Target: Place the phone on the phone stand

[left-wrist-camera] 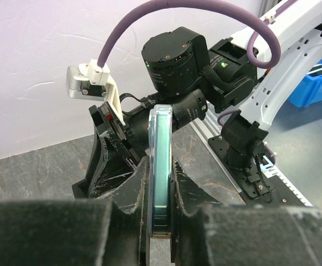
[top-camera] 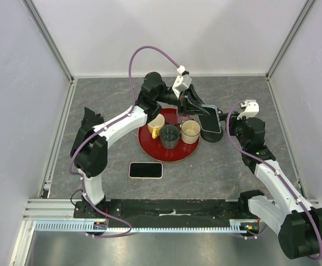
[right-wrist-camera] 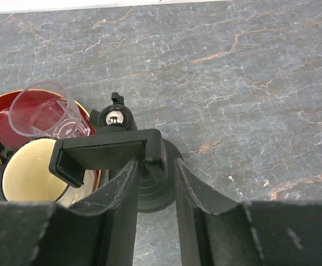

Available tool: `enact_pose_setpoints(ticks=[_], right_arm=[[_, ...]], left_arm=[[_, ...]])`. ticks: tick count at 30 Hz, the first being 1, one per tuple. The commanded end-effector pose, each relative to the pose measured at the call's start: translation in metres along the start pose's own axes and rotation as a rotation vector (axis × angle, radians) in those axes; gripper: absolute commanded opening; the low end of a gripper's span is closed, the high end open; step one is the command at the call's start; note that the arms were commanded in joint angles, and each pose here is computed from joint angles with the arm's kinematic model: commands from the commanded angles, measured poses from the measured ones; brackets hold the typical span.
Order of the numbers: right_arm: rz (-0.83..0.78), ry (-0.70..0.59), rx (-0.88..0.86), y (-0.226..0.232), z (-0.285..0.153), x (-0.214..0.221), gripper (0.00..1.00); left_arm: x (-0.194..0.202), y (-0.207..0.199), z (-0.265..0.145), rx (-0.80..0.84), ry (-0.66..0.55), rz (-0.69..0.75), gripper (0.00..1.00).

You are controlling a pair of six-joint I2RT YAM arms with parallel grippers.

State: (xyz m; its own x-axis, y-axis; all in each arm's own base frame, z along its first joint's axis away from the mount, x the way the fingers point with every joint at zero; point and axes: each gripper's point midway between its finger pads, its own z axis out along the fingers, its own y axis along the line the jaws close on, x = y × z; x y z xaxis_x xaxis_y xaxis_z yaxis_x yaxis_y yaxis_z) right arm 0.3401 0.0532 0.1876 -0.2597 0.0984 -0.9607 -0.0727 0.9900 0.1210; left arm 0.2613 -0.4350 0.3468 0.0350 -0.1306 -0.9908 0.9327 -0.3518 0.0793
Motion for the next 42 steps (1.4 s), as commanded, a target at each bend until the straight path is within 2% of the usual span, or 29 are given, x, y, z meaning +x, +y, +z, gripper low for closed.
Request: enact_pose_setpoints(ticks=[1,9,12,16,17,22,23,24,25,26,27,28,36,42], right_arm=[[-0.008,-0.011,0.010,-0.002,0.000,0.000,0.37],[-0.038,-0.081,-0.030,0.004,0.007,-0.012,0.30],[-0.057,-0.097,-0.042,0.006,0.010,-0.018,0.22],[-0.069,-0.105,-0.061,0.010,0.011,-0.021,0.00],[-0.072,-0.104,-0.064,0.010,0.011,-0.023,0.00],[-0.089,-0.090,-0.120,0.019,0.009,-0.016,0.00],[-0.090,-0.085,-0.129,0.020,0.009,-0.013,0.00],[-0.090,-0.083,-0.136,0.021,0.009,-0.012,0.00],[-0.087,-0.080,-0.156,0.024,0.008,-0.011,0.00],[-0.085,-0.079,-0.164,0.025,0.008,-0.010,0.00],[-0.081,-0.086,-0.173,0.026,0.007,-0.012,0.00],[-0.081,-0.084,-0.188,0.028,0.007,-0.011,0.00],[-0.061,-0.100,-0.194,0.022,0.007,-0.016,0.00],[-0.054,-0.079,-0.262,0.031,0.005,-0.010,0.00]], left_arm=[[-0.026,-0.008,-0.004,0.016,-0.027,0.100,0.02],[-0.024,-0.009,-0.002,0.071,-0.023,0.112,0.02],[-0.022,-0.008,-0.001,0.097,-0.022,0.105,0.02],[-0.020,-0.009,0.004,0.152,-0.020,0.115,0.02],[-0.010,-0.006,0.006,0.165,-0.013,0.093,0.02],[-0.011,-0.009,0.021,0.275,-0.019,0.181,0.02],[-0.011,-0.011,0.023,0.287,-0.016,0.149,0.02],[-0.018,-0.008,0.025,0.296,-0.021,0.175,0.02],[-0.007,-0.004,0.029,0.309,-0.025,0.188,0.02],[-0.001,-0.002,0.030,0.317,-0.015,0.142,0.02],[-0.008,-0.001,0.032,0.335,-0.011,0.177,0.02],[0.008,0.005,0.036,0.343,-0.002,0.149,0.02],[0.035,0.028,0.033,0.371,0.052,0.140,0.02],[0.043,0.039,0.033,0.370,0.056,0.148,0.02]])
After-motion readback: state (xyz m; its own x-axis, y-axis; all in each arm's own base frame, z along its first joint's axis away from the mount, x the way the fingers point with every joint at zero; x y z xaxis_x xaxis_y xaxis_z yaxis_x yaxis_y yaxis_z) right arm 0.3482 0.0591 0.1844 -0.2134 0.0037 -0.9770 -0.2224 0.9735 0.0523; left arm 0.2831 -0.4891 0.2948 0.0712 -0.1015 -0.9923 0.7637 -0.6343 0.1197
